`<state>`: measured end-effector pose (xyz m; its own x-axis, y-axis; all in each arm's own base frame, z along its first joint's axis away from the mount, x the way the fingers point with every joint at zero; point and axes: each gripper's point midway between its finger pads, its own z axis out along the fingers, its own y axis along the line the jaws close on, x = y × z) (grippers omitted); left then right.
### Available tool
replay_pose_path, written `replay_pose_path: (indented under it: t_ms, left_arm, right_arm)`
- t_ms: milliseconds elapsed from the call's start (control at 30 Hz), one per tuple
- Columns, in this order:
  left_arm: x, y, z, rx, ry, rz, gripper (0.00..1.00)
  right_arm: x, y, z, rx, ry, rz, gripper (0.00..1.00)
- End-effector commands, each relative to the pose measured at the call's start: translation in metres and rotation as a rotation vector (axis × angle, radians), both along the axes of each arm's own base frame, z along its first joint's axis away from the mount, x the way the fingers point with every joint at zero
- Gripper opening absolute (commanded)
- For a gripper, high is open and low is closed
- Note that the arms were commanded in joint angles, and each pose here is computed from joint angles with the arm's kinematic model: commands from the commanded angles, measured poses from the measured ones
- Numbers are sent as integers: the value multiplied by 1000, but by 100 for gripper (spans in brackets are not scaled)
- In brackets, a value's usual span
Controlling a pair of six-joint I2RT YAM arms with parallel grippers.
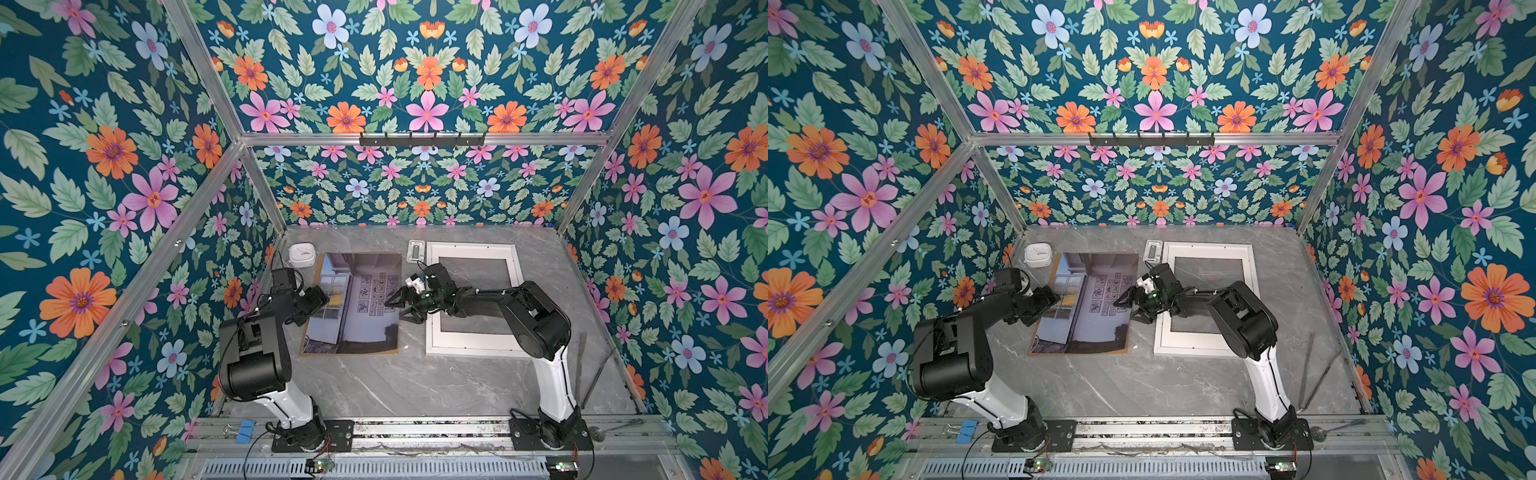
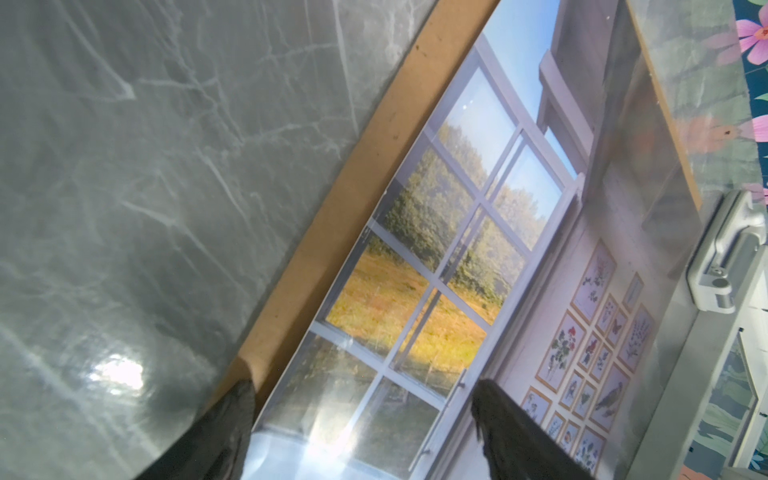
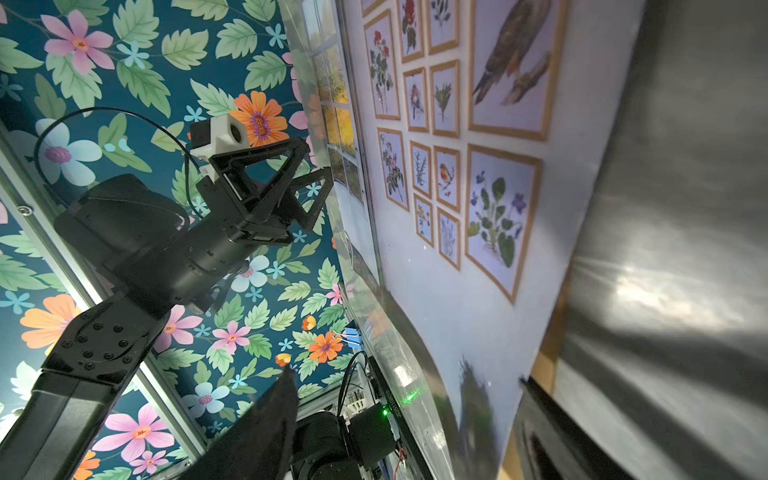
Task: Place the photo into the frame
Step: 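Grasp the photo's edges with both grippers and lift it off the cardboard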
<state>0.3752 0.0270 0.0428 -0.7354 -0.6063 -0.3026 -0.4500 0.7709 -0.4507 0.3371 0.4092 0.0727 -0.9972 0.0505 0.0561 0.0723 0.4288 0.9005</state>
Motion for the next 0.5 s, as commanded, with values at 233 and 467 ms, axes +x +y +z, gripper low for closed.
replay_pose_path:
  t_ms: [233, 467]
  left_arm:
    - [-8, -9, -6, -52, 32, -7, 84]
    - [-9, -9, -6, -53, 32, -7, 84]
  right_arm:
    - [-4, -3, -12, -28, 30, 0, 62]
    - [-5, -7, -19, -62, 29, -5, 39]
